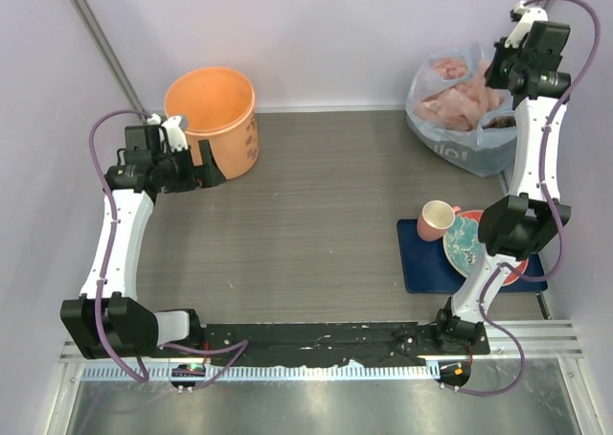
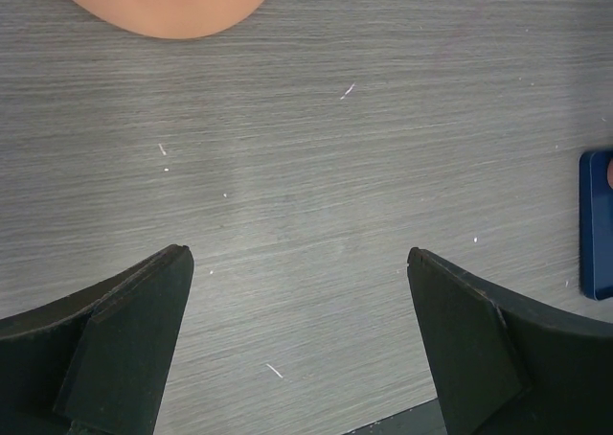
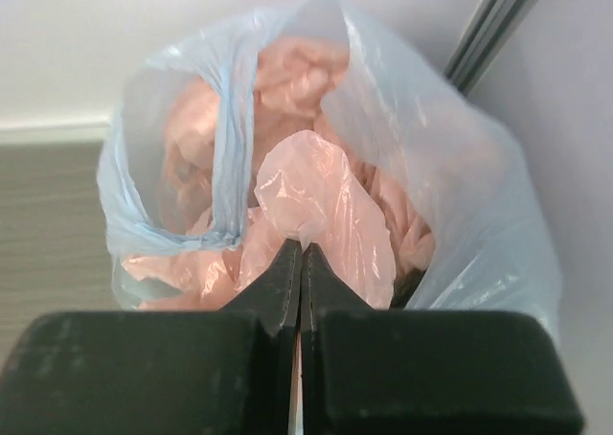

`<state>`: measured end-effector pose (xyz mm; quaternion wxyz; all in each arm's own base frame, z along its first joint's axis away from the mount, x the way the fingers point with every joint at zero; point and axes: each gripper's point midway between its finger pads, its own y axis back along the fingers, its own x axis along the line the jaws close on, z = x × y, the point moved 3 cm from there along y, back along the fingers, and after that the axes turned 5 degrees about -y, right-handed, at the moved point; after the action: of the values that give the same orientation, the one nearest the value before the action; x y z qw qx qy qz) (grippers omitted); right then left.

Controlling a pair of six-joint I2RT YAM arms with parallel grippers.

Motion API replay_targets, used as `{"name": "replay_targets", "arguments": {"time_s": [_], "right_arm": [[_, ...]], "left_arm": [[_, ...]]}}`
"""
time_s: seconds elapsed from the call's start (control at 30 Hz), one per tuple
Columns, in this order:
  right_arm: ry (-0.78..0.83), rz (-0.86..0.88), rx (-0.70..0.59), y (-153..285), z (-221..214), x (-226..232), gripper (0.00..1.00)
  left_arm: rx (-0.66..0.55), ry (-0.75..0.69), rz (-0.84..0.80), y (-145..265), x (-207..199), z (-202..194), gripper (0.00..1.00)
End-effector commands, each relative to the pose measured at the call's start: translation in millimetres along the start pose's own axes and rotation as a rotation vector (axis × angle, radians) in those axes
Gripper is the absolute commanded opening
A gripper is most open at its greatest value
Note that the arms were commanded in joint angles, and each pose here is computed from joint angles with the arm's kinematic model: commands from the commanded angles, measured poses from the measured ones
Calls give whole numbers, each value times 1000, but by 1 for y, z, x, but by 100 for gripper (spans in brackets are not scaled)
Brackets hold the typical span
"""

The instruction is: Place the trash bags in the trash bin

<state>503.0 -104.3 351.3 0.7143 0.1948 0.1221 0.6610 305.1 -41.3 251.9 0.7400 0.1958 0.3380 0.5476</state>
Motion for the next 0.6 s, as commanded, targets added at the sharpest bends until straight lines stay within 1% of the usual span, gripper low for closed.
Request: {"name": "replay_targets", "arguments": {"time_s": [0.0, 0.07, 0.2, 0.27, 0.3, 0.37, 0.43, 0.47, 0.5, 0.53, 0.57], "right_arm": [[16, 16, -296, 64, 82, 15, 1], [14, 17, -360, 76, 97, 18, 1], [19, 60, -465, 115, 121, 30, 1], [19, 94, -484, 128, 124, 38, 1], [11, 111, -477, 131, 120, 41, 1], [33, 180, -509, 156, 123, 57, 1], [17, 236, -499, 162, 117, 71, 1], [28, 263, -515, 176, 117, 82, 1], [36, 303, -497, 175, 110, 97, 1], [38, 328, -493, 180, 107, 108, 1], [38, 352, -500, 191, 105, 117, 1]], "left_arm": [[-86, -41, -42, 8, -10, 27, 100], [-95, -46, -48, 9, -10, 29, 100], [-116, -61, -77, 12, -16, 33, 100], [-124, -80, -100, 15, -19, 35, 100], [-119, -92, -141, 16, -25, 34, 100], [-132, -119, -184, 20, -32, 36, 100], [-153, -157, -265, 26, -44, 37, 100], [-166, -175, -298, 29, -49, 39, 100], [-194, -203, -329, 31, -54, 43, 100], [-216, -231, -401, 37, -65, 46, 100], [-245, -263, -437, 43, -72, 49, 100]]}}
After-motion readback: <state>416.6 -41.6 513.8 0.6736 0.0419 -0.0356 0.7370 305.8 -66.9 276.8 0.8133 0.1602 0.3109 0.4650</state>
